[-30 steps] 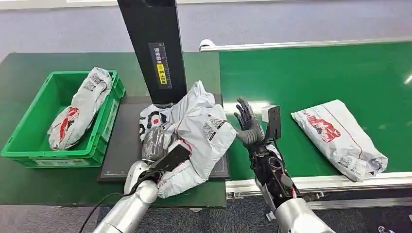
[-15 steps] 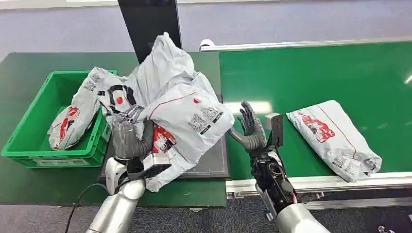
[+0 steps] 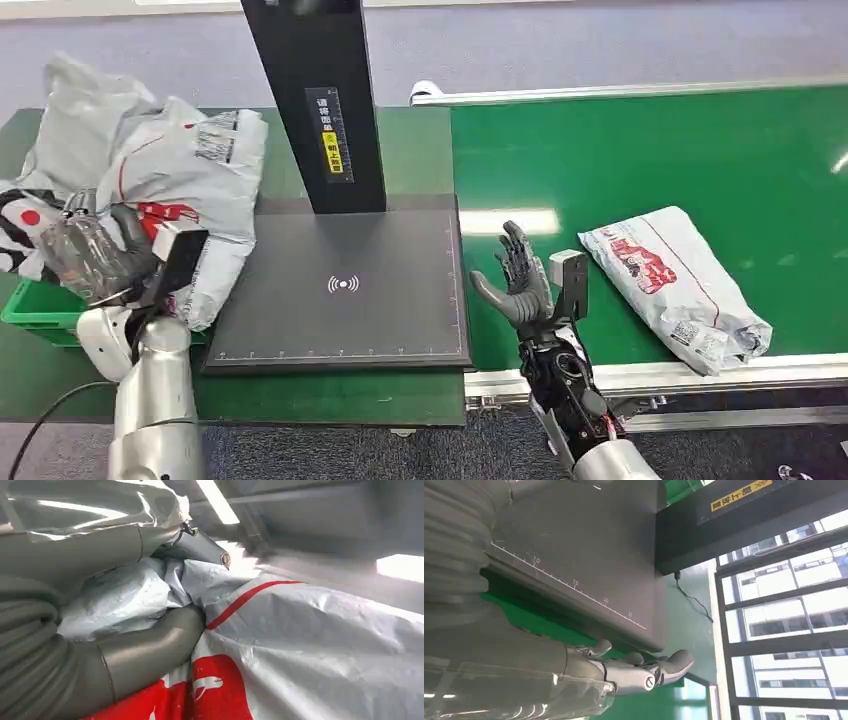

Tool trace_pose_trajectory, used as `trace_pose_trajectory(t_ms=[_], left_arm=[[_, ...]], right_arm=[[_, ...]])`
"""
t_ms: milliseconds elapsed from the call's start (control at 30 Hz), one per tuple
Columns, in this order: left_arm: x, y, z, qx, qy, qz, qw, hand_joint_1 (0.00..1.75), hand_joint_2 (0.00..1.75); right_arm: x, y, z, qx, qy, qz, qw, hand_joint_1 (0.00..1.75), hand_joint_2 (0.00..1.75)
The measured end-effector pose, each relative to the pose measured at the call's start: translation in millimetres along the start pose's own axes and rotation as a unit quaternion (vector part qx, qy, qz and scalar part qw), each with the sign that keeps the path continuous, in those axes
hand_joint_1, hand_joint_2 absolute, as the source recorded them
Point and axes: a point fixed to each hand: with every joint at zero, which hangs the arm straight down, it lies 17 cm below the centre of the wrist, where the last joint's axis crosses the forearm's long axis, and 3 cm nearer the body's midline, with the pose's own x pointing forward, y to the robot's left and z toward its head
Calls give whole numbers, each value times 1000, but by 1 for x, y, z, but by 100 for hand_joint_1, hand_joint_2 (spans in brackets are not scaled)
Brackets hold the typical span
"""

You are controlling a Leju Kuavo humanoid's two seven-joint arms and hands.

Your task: Moved the parcel from conveyor to table for the left to box.

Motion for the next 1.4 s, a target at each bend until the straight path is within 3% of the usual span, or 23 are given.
trace_pose_trajectory(t_ms=[233,300,367,400,600,733,900,933,967,1000,1033,1233,1267,1400], left_arm=[[-104,-20,12,-57,153,-82,983,175,175],[-125,-23,18,-71,171,-98,978,175,175],[-136,-28,24,-83,181,-103,975,93,175],[-141,-32,28,-93,184,-107,973,0,175],[-146,-43,36,-115,178,-103,972,0,175],[-114,-37,28,-91,102,-49,989,0,175],[-111,-35,26,-87,94,-44,991,0,175],[-72,-7,17,-12,30,35,999,0,175],[-61,28,17,60,38,87,994,0,175],[-60,40,18,83,47,102,990,0,175],[-57,48,21,96,50,108,988,0,0],[-31,122,17,193,29,115,974,0,0],[-29,133,17,208,30,121,970,0,175],[-27,150,28,243,51,185,951,0,175]], right_arm=[[1,3,6,3,2,13,1000,0,175],[2,1,8,0,1,13,1000,0,175],[3,0,9,-1,1,13,1000,0,175],[4,-1,10,-1,0,14,1000,0,175],[7,-6,15,-9,-6,11,1000,0,175],[10,-10,18,-14,-10,9,1000,0,175],[10,-11,18,-15,-11,9,1000,0,175],[11,-11,18,-14,-11,9,1000,0,175],[12,-10,17,-10,-12,7,1000,0,175],[14,-10,17,-9,-15,6,1000,0,175],[15,-10,16,-8,-17,6,1000,0,175],[36,-15,8,-19,-52,-16,998,0,175],[42,-16,6,-23,-59,-22,998,0,175],[66,-25,2,-43,-84,-35,995,0,175]])
